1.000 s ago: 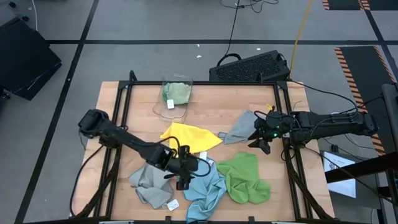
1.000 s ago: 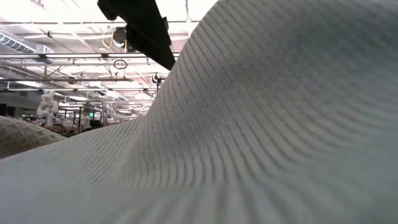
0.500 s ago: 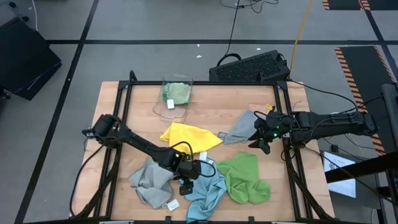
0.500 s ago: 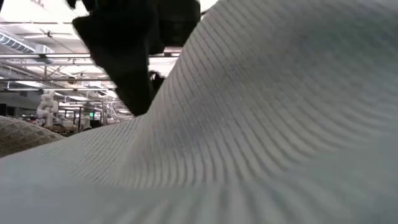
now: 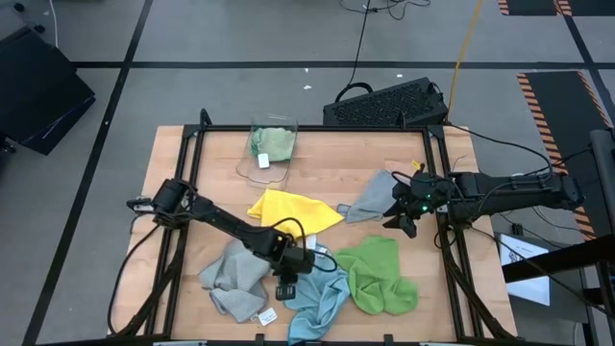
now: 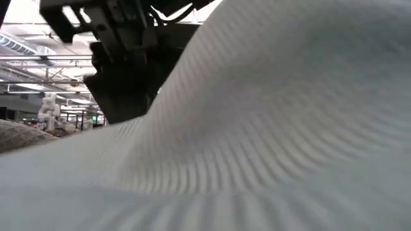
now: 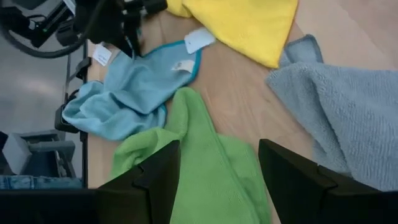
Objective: Fold microfiber towels
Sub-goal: Fold the blue microfiber cloth
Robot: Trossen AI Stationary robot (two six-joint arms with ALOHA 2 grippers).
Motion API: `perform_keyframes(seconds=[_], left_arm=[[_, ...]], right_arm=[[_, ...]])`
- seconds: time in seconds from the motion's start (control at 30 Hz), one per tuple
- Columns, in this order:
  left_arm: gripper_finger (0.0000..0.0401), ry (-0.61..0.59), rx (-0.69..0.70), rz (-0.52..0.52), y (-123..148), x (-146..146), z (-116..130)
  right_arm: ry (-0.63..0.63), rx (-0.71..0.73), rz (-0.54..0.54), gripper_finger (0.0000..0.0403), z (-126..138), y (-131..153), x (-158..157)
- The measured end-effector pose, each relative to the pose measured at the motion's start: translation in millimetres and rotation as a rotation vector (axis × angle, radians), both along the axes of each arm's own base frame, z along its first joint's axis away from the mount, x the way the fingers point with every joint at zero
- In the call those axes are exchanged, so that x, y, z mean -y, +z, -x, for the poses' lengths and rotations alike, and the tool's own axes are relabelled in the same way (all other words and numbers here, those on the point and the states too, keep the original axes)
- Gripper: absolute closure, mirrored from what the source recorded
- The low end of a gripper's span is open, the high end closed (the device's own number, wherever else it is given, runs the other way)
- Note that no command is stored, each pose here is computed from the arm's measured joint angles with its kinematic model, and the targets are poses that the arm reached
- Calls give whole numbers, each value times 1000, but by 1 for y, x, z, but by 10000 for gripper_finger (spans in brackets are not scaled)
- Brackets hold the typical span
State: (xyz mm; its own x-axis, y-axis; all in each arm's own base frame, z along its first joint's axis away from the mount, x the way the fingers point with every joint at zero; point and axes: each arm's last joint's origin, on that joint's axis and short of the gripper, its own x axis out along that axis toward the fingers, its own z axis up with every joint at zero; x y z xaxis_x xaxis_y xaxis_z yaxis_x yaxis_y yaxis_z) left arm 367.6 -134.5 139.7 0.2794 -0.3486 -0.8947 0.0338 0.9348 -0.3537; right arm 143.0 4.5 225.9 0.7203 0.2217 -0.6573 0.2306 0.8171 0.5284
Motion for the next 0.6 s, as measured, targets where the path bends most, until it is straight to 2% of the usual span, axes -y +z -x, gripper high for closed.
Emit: perform_keyframes(seconds=[0.03,0.2,0.33,0.6], left_arm=[[385,6,-14,-8,0,-5,0],[392,39,-34,-31,10,-30,0],[395,52,9,-32,26,-44,0],[397,107,100,-106,64,-70,8]], right_arm=[[-6,7,-7,195,-1,1,0],[-28,34,-32,195,-3,3,0],[-30,47,-33,195,-4,4,0],[-66,38,-59,195,-4,4,1]])
